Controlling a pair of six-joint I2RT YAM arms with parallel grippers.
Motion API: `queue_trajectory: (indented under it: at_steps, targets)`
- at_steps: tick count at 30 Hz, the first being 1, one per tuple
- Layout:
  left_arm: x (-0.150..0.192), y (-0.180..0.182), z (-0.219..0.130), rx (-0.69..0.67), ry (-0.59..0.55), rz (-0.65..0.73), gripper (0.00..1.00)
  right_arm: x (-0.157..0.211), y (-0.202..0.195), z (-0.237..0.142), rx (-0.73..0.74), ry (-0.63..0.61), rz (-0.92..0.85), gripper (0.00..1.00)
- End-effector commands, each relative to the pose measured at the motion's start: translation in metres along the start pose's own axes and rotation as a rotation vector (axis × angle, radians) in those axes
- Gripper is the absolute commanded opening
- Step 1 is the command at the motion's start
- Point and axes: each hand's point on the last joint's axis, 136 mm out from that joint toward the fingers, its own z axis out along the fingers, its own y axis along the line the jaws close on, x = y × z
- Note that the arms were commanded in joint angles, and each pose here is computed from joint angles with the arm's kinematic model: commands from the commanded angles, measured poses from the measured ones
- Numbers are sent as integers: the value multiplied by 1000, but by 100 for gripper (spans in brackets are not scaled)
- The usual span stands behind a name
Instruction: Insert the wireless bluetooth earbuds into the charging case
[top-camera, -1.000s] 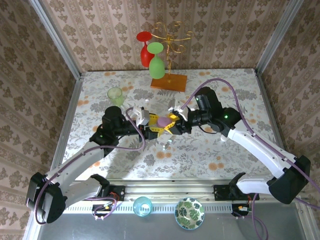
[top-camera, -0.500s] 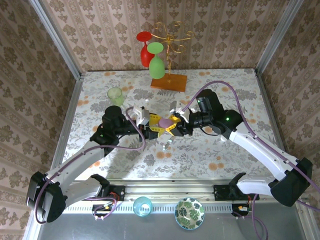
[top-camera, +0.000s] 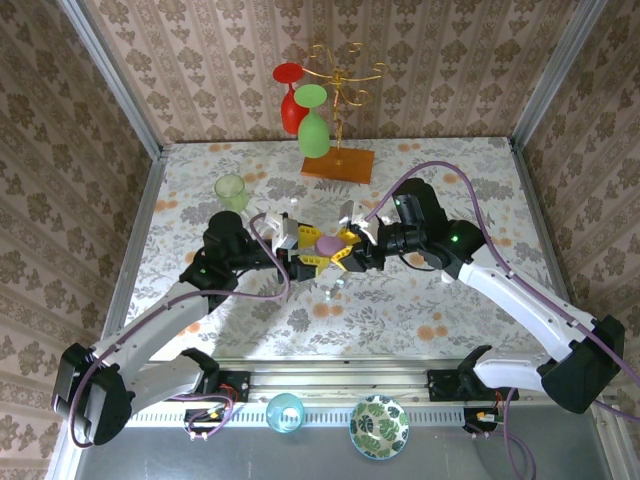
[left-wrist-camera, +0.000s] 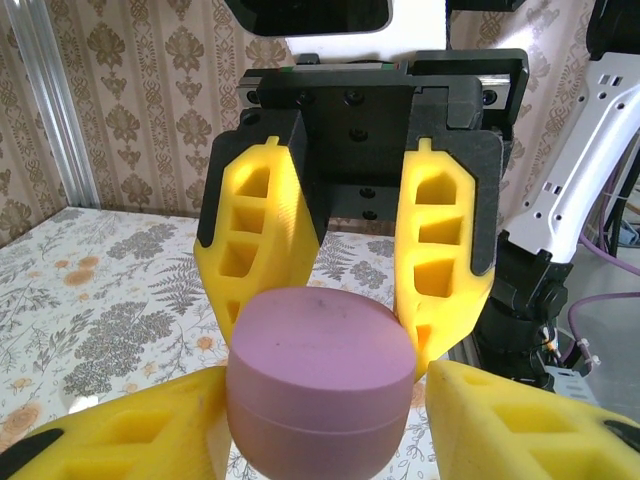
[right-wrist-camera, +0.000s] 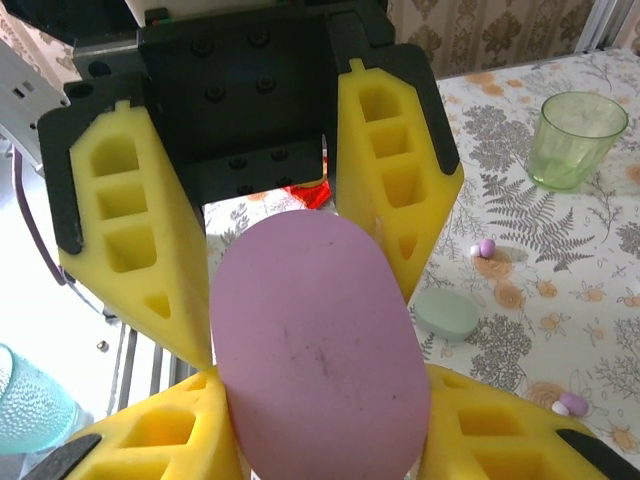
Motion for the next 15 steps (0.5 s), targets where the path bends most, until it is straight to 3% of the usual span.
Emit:
queue_trajectory:
  at_steps: [1, 15]
  targets:
    - [-18, -7, -1, 33, -37, 56, 56, -14, 7, -8, -12, -60, -13, 9]
    - [-20, -11, -1, 54, -43, 65, 37, -9, 8, -6, -24, -52, 3, 9]
